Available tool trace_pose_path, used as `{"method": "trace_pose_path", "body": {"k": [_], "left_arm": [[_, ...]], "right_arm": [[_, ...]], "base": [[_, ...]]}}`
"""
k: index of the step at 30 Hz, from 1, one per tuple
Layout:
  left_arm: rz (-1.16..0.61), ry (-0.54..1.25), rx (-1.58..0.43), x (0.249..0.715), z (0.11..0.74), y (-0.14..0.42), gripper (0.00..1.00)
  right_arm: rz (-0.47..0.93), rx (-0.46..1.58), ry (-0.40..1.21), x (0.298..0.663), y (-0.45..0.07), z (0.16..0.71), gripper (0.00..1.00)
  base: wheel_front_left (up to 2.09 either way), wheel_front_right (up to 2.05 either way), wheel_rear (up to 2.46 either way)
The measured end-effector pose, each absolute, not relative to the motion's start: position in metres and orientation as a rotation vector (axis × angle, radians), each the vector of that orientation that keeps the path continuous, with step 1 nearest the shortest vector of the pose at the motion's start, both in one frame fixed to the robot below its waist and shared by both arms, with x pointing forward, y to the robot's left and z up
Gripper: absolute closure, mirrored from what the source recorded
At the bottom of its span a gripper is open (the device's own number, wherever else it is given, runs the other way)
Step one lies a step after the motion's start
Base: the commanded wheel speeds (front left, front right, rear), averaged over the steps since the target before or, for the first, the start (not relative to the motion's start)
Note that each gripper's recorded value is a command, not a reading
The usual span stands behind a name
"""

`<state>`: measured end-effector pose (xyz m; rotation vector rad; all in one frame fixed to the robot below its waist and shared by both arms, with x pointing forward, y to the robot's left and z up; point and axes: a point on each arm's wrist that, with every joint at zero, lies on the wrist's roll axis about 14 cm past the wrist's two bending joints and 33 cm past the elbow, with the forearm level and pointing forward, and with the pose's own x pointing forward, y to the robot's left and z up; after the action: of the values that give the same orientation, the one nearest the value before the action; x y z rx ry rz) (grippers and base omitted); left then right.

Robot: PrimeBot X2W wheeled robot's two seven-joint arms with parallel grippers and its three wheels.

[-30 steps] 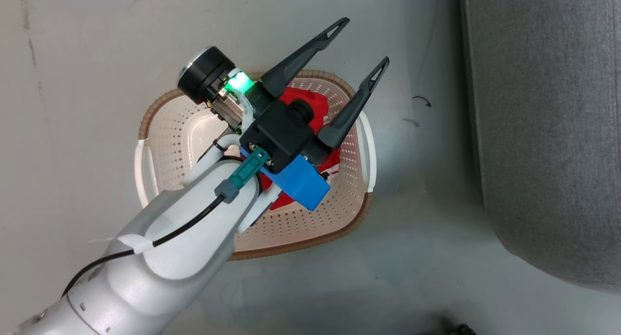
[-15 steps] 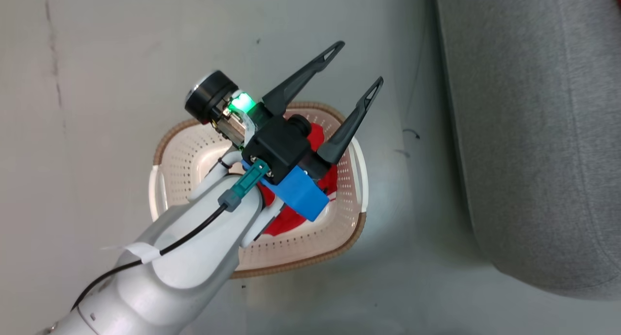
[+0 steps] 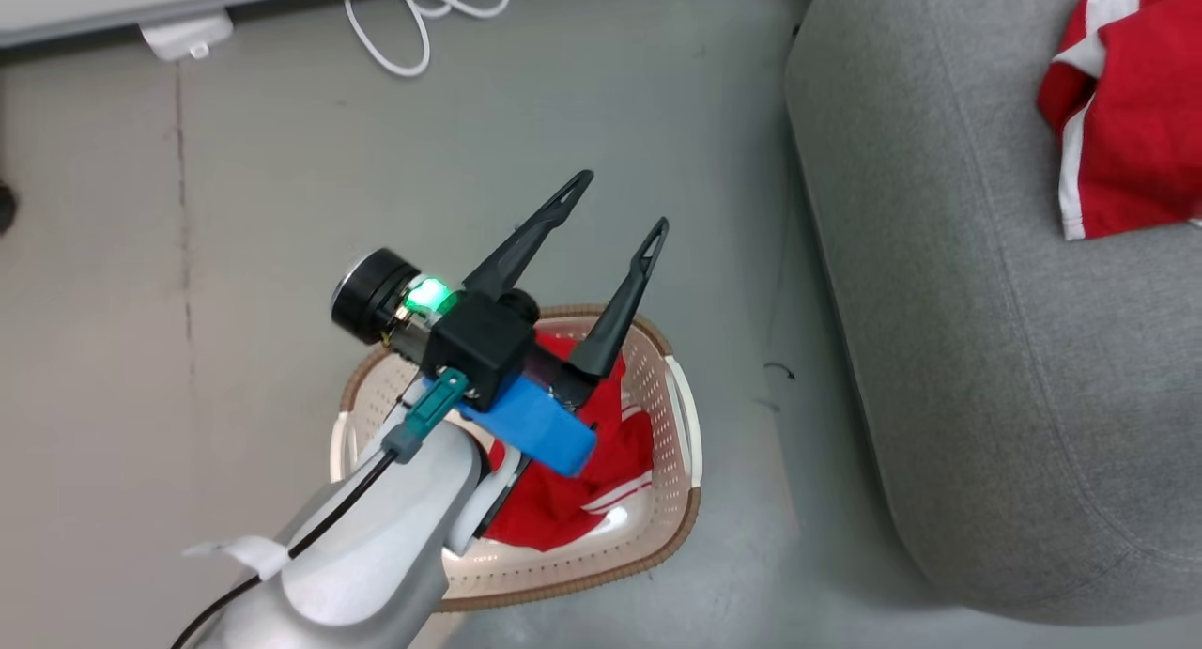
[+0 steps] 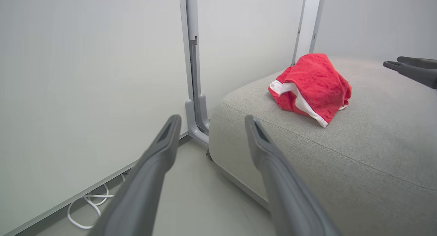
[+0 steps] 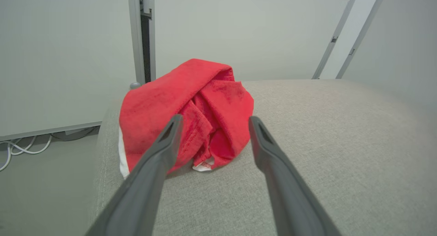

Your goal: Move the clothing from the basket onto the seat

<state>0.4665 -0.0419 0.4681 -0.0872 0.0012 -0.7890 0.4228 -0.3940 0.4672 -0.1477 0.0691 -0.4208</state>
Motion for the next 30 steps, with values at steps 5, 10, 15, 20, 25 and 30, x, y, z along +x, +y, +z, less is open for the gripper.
{"method": "trace_pose_path", "body": {"k": [5, 10, 15, 20, 25, 30], "left_arm": [[-0.699, -0.020, -0.100, 0.460, 0.484, -0.019, 0.00], [-0.583, -0.045, -0.106, 0.458, 0.497, 0.013, 0.00], [-0.459, -0.090, -0.113, 0.457, 0.513, 0.049, 0.00], [-0.347, -0.127, -0.116, 0.449, 0.526, 0.082, 0.00], [-0.265, -0.147, -0.109, 0.436, 0.533, 0.109, 0.00], [-0.189, -0.157, -0.108, 0.421, 0.536, 0.135, 0.00]], "right_arm": [[-0.340, -0.119, -0.020, 0.421, -0.363, 0.493, 0.00], [-0.214, -0.065, -0.102, 0.433, -0.310, 0.512, 0.00], [-0.087, -0.016, -0.166, 0.444, -0.257, 0.528, 0.00], [0.009, 0.018, -0.213, 0.448, -0.217, 0.542, 0.00], [0.069, 0.043, -0.244, 0.447, -0.189, 0.553, 0.00], [0.105, 0.056, -0.260, 0.441, -0.171, 0.559, 0.00]], "base": [[0.00, 0.00, 0.00], [0.00, 0.00, 0.00], [0.00, 0.00, 0.00], [0.00, 0.00, 0.00], [0.00, 0.00, 0.00], [0.00, 0.00, 0.00]]}}
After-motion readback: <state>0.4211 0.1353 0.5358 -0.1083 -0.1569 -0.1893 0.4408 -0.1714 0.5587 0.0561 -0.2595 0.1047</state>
